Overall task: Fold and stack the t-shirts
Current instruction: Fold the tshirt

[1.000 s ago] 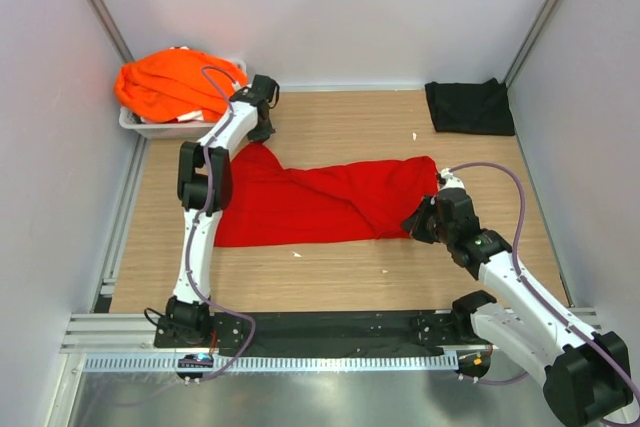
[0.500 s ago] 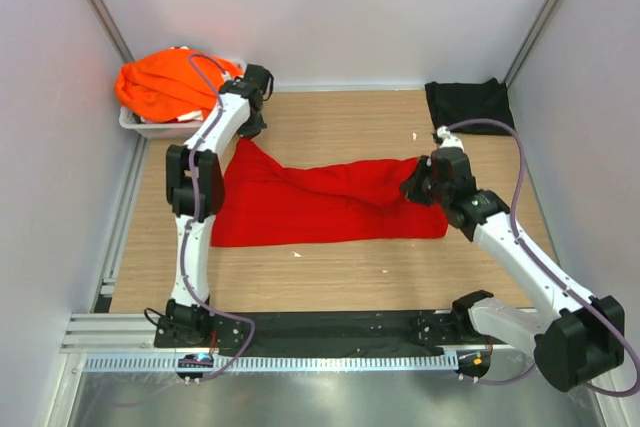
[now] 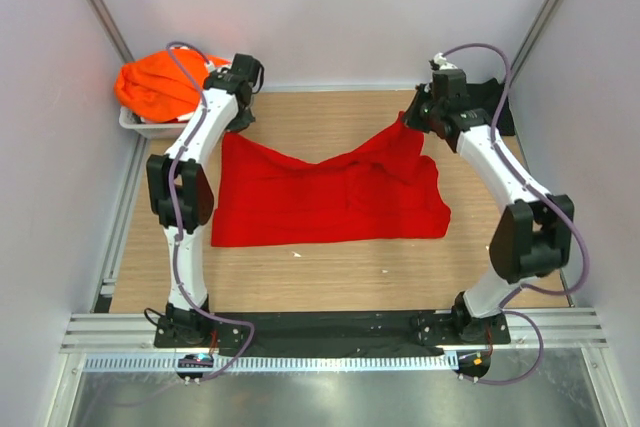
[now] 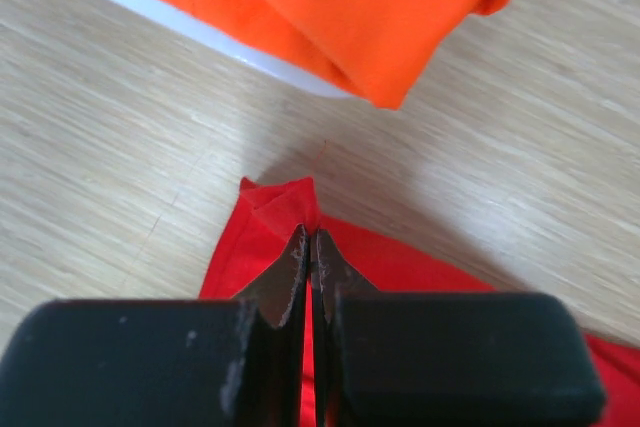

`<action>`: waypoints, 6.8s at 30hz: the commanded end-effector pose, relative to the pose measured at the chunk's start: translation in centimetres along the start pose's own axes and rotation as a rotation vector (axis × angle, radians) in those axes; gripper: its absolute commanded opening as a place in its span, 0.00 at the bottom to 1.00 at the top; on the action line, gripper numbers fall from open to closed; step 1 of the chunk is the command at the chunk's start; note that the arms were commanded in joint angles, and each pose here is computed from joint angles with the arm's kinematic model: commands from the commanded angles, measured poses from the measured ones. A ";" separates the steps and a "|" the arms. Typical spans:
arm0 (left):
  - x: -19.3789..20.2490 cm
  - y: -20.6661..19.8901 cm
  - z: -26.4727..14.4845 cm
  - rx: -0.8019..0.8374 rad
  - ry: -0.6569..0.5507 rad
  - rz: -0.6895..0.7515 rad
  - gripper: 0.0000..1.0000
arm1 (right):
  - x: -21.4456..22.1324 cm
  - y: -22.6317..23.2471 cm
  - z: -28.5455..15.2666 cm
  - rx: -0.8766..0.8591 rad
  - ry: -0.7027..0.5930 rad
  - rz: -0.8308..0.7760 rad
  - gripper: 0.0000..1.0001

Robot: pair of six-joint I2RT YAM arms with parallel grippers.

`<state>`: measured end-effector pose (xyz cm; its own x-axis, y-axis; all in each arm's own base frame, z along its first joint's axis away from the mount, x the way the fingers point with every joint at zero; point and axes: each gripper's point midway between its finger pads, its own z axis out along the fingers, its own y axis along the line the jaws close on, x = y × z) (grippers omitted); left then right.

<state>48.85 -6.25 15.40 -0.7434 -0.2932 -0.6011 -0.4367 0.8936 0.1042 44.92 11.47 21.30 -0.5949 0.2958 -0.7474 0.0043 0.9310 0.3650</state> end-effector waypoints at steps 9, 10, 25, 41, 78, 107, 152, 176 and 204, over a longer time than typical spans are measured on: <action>-1.8 3.9 -0.4 -0.060 -0.021 -0.071 0.00 | -8.0 3.4 6.2 -0.143 -0.038 -0.225 0.01; -1.9 4.0 -0.3 -0.058 -0.024 -0.071 0.00 | -8.2 3.2 6.7 -0.137 -0.041 -0.239 0.01; -2.2 3.4 1.3 -0.028 0.004 -0.080 0.00 | -13.2 2.4 11.3 -0.094 -0.211 -0.612 0.02; 0.1 3.2 2.8 -0.029 0.054 -0.081 0.00 | -10.7 8.1 14.1 -0.369 -0.279 -0.682 0.01; 4.1 6.1 1.3 -0.051 0.094 -0.035 0.00 | 5.2 -2.1 -2.3 -0.093 0.020 -0.266 0.01; 5.6 8.0 -2.6 -0.043 0.066 -0.007 0.64 | 13.7 -4.4 -9.3 -0.017 0.106 0.069 0.68; 38.4 -4.2 -10.5 0.357 0.502 0.270 0.51 | 7.9 8.6 23.4 -0.280 0.310 -0.143 0.78; 36.7 0.7 -18.4 0.345 0.332 0.321 0.59 | -0.9 13.8 27.2 -0.319 -0.141 0.131 0.79; 33.4 -3.6 -21.1 0.626 0.207 0.226 0.63 | 8.8 -0.2 -8.4 0.175 0.046 0.115 0.95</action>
<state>14.45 -23.66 12.32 -0.8873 -0.0502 -0.4585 0.0465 0.9793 -0.1971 39.92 13.56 25.79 -0.4802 0.3971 -0.7822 0.0783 0.9075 0.4127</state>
